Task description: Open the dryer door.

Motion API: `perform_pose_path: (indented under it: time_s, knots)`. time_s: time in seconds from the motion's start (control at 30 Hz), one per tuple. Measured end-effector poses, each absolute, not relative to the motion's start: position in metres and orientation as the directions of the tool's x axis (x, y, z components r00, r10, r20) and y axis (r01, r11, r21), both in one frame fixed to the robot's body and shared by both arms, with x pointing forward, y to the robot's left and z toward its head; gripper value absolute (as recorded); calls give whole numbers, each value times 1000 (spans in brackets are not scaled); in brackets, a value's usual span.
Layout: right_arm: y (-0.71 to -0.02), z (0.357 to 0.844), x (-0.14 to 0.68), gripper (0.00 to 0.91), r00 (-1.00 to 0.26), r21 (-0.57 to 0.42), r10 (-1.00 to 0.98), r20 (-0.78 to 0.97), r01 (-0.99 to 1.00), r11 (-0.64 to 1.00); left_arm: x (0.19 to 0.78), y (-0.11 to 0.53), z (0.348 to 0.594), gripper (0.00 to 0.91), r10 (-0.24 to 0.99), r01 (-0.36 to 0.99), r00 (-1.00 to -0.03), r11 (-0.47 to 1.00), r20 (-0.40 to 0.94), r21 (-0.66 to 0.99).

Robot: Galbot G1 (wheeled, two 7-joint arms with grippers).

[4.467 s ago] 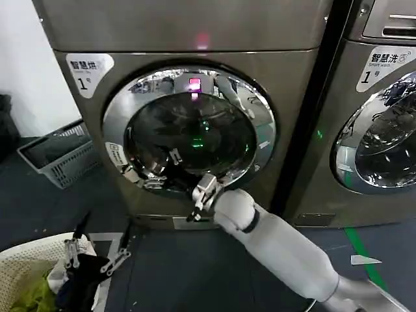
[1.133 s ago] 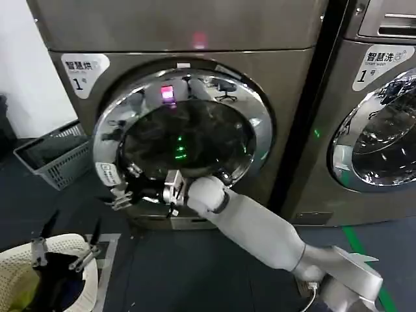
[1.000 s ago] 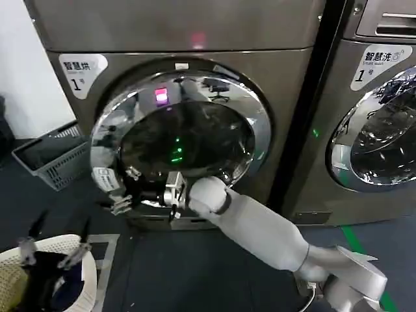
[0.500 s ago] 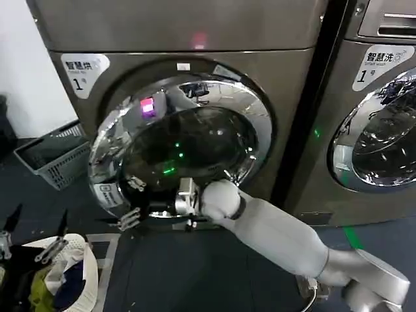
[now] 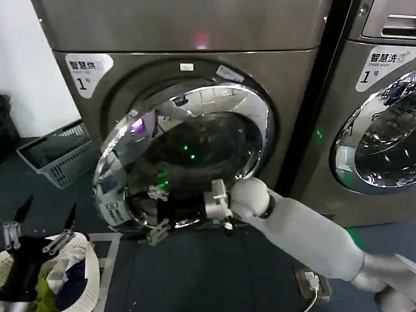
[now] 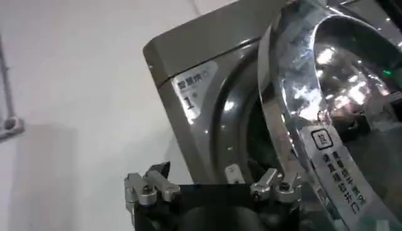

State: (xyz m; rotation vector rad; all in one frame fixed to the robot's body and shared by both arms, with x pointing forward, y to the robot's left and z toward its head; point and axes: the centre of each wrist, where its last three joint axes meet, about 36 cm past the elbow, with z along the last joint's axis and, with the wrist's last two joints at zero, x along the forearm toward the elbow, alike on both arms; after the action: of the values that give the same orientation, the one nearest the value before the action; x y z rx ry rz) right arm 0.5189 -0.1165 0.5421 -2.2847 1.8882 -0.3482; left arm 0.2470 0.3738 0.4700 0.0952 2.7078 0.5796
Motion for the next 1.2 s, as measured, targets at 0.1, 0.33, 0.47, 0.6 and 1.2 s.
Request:
perform_pose_path:
  time_s: [0.1,0.33,0.47,0.6,1.2]
  knots:
    - [-119,542,517,907,207,-272,-975,83,-936,-222,251,376,472,907,150,-7,-927,909,-344,417]
    - [-135,539,514,907,272,-266,-957,98,-920,-288,259,383,471,907,160,-2,-927,903,-340,430]
    - [-146,538,516,907,309,-254,-946,96,-911,-323,266,384,471,907,201,34,-922,894,-332,447]
    - [-162,541,520,907,319,-243,-945,76,-913,-328,274,377,472,907,298,120,-905,864,-304,490]
    - [-314,564,475,907,-36,-310,-999,8,-950,32,305,333,473,907,613,416,-752,727,-243,546]
